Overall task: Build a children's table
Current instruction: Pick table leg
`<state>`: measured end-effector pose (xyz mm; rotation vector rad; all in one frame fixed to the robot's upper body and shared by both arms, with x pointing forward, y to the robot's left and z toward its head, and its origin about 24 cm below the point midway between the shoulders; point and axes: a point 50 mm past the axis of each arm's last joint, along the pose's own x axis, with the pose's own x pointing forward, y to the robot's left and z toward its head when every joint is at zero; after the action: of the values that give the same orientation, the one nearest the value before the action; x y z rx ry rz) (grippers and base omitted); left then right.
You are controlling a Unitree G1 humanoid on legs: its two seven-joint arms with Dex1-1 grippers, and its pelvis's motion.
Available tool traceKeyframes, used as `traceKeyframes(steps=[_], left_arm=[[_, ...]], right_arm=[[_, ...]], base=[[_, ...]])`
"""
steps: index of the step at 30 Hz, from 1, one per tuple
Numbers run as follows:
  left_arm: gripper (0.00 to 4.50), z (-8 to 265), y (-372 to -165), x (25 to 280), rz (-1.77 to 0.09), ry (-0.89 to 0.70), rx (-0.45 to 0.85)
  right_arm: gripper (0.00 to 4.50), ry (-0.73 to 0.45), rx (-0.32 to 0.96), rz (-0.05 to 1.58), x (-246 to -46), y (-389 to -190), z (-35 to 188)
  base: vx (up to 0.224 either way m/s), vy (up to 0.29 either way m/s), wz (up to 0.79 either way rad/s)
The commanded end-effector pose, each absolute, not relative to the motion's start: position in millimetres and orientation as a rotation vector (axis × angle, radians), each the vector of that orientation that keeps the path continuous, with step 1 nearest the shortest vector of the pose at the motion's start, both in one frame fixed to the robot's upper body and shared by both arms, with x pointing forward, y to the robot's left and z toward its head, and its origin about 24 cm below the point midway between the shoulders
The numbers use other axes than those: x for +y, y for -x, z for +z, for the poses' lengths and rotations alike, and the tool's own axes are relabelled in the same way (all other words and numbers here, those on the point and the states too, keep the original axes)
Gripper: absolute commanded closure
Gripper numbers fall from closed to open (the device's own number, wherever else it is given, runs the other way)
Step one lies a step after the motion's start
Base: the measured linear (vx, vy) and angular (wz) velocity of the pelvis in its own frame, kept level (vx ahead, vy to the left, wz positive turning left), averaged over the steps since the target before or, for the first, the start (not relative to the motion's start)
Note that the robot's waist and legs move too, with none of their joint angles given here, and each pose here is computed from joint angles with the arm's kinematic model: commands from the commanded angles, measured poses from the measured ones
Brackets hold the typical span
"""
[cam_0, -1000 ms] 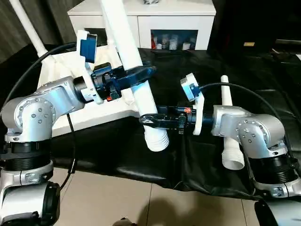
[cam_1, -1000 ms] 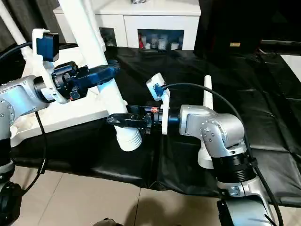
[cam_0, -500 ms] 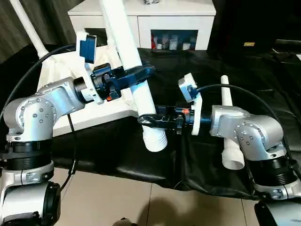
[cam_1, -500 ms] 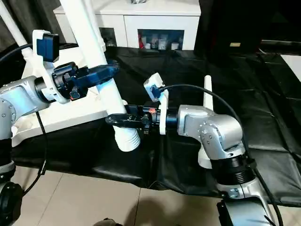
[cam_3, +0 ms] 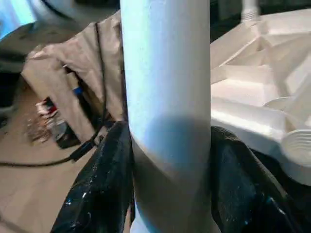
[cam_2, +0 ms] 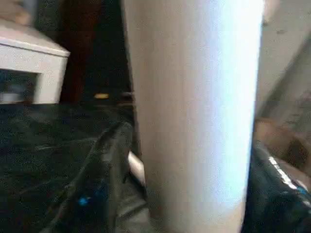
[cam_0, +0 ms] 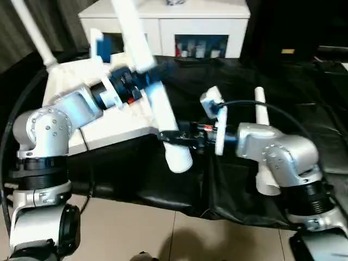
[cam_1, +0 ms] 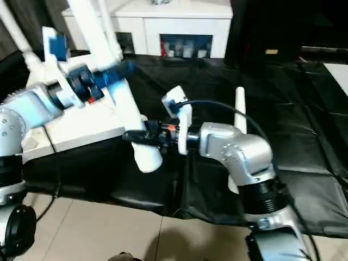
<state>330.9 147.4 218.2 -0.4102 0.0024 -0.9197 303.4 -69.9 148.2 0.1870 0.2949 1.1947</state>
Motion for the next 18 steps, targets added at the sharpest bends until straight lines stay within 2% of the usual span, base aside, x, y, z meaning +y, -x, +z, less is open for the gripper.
traceKeyframes(steps=[1,6,13,18], left_arm=[[1.2,215,-332,145,-0.836,0.375,0.003],[1.1,207,-335,138,-0.685,0.388,0.023],[1.1,203,-335,134,-0.626,0.406,0.04],[1.57,202,-335,138,-0.574,0.421,0.041]], right_arm=[[2.63,-0.175,0.238,1.156,-67.2,-307.4,157],[2.63,-0.145,0.22,1.094,-59.5,-310.7,156],[2.64,-0.128,0.203,1.053,-54.8,-316.0,158],[2.64,-0.107,0.197,1.026,-52.7,-318.7,157]], base=[[0.0,0.0,0.0],[0.0,0.0,0.0],[0.0,0.0,0.0],[0.0,0.0,0.0]])
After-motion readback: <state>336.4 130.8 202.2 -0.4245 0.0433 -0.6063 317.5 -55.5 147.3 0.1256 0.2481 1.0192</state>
